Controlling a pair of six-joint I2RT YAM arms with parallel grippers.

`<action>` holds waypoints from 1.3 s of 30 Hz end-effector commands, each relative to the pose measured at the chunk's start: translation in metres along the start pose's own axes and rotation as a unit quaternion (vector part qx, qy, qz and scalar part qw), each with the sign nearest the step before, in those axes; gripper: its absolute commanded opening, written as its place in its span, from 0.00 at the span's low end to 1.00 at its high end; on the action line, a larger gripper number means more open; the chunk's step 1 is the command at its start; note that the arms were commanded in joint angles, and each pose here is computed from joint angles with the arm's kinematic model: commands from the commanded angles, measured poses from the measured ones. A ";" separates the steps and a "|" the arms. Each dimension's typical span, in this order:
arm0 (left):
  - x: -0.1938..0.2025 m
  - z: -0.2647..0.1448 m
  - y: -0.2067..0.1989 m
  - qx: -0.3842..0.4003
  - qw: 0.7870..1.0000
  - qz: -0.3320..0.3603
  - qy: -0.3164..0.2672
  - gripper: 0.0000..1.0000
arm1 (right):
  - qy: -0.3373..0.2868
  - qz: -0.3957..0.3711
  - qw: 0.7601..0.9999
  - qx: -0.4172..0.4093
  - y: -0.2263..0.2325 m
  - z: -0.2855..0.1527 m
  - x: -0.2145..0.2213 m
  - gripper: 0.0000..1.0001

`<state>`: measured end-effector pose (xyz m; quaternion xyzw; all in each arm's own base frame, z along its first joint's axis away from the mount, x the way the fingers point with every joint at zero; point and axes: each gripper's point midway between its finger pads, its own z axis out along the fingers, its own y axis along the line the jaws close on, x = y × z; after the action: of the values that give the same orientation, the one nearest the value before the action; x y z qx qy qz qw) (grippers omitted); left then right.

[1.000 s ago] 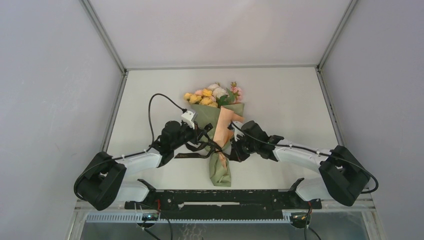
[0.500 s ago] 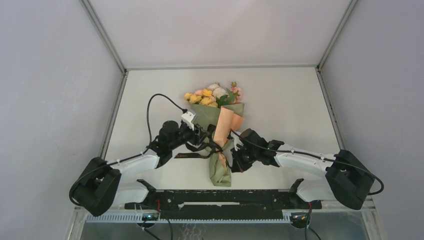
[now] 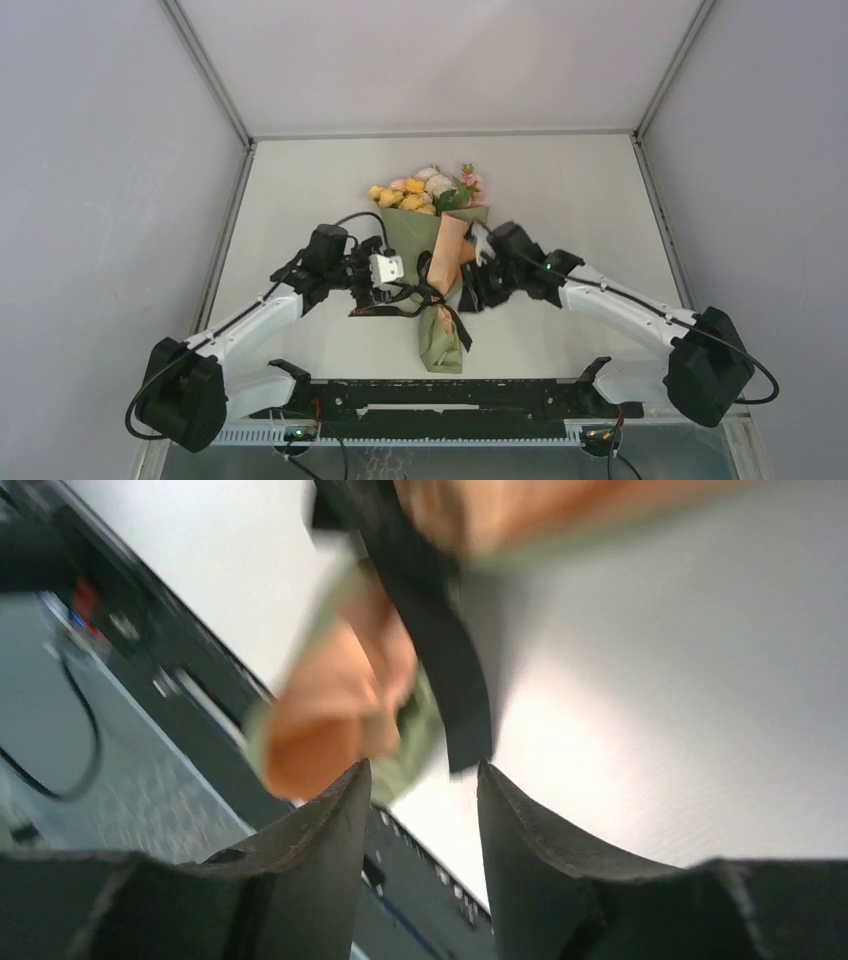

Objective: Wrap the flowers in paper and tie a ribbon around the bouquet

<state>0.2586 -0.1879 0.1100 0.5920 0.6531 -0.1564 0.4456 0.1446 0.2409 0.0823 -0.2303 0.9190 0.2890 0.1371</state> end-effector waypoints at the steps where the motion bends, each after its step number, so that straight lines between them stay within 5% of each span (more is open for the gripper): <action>1: 0.040 0.000 -0.017 0.082 0.984 0.140 0.074 0.90 | -0.183 -0.058 0.981 -0.018 0.036 -0.043 -0.124 0.53; 5: 0.041 0.011 -0.002 0.062 0.985 0.144 0.073 0.89 | -0.195 -0.034 0.980 0.000 0.040 -0.025 -0.164 0.64; 14: 0.063 0.025 -0.002 0.077 0.973 0.198 0.091 0.83 | -0.204 -0.008 0.976 0.073 0.029 0.009 -0.212 0.63; 23: 0.071 0.034 -0.002 0.068 0.970 0.216 0.088 0.58 | -0.175 -0.011 0.974 0.144 0.004 0.040 -0.217 0.63; 30: 0.088 0.027 -0.023 0.116 0.957 0.243 0.108 0.71 | -0.138 -0.028 0.978 0.154 0.005 0.062 -0.209 0.63; 36: 0.098 0.025 -0.031 0.135 0.949 0.257 0.120 0.64 | -0.117 -0.036 0.979 0.164 0.003 0.070 -0.203 0.59; 39: 0.097 0.025 -0.030 0.134 0.949 0.259 0.120 0.49 | -0.107 -0.042 0.981 0.158 0.007 0.071 -0.200 0.46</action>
<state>0.2661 -0.1613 0.0272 0.7949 0.5027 -0.0412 0.3374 0.3154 0.3472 0.0886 -0.1953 0.9323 0.1508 0.2645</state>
